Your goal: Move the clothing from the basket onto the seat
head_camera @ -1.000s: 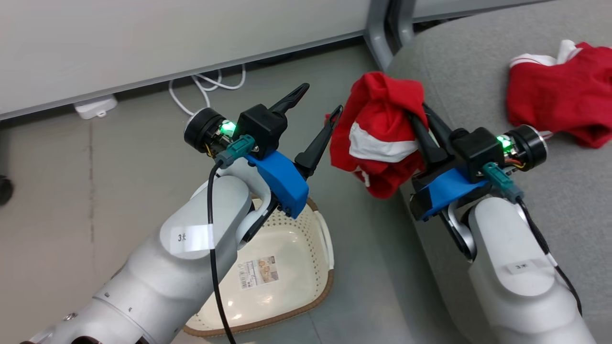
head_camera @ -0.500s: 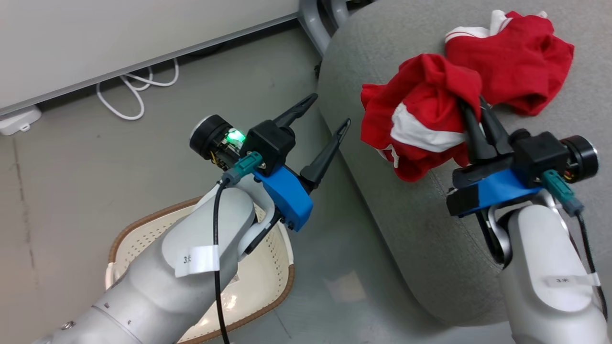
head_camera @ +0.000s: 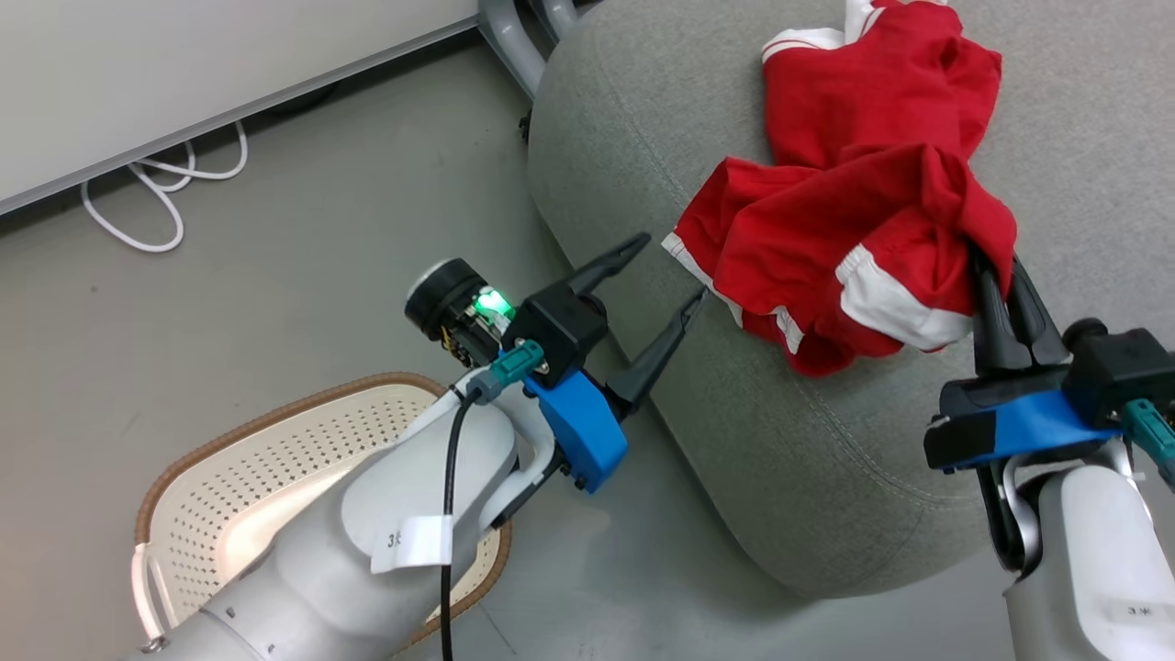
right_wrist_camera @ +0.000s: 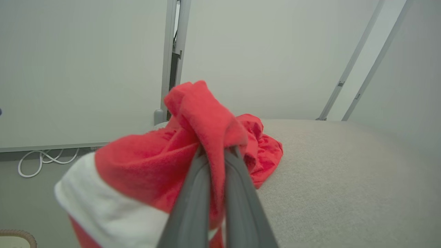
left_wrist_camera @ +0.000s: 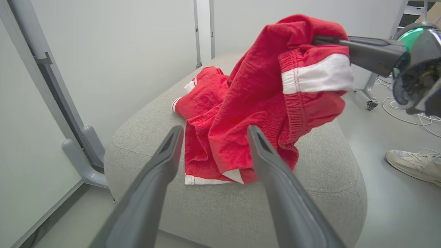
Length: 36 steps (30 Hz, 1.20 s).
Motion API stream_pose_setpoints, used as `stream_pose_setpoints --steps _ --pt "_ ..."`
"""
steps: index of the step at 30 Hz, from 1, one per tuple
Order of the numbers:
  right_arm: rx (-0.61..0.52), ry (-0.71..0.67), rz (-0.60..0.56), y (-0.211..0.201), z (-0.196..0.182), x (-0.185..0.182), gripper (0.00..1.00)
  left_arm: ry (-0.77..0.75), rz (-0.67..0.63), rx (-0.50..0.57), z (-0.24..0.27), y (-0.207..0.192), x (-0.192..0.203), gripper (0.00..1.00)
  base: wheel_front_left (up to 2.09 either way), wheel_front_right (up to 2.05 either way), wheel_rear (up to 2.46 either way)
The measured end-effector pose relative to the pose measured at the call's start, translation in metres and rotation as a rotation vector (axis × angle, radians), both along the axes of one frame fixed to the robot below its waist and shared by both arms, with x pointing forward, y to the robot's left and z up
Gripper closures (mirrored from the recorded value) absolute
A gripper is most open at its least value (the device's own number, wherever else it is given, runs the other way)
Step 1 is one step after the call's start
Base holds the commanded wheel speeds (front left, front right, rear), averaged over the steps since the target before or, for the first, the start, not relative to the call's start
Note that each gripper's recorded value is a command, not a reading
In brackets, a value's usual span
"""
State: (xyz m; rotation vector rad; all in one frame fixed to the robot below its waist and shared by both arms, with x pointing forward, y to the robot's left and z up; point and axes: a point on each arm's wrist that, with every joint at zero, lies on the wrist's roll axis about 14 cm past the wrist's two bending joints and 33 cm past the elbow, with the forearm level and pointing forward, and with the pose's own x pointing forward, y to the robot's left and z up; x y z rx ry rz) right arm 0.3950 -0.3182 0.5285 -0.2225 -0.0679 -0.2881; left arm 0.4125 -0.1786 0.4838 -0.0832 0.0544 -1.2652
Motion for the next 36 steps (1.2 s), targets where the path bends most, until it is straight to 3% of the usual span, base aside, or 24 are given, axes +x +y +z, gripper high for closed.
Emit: stream_pose_setpoints --steps 10,18,24,36 --pt "0.011 0.035 -0.066 -0.015 -0.012 -0.028 1.00 0.026 -0.049 -0.001 -0.007 -0.009 -0.018 0.00 0.00 0.00 0.00" --pt "0.009 0.015 -0.058 -0.013 -0.006 -0.026 1.00 0.022 -0.050 -0.011 -0.004 -0.009 -0.021 0.00 0.00 0.00 0.00" --pt "-0.028 -0.069 -0.020 -0.009 0.025 0.003 1.00 0.028 -0.034 -0.021 -0.008 -0.005 -0.013 0.00 0.00 0.00 0.00" --pt "-0.210 -0.321 0.012 -0.032 0.127 0.092 1.00 0.036 0.014 -0.026 -0.038 0.009 0.035 0.00 0.00 0.00 0.00"
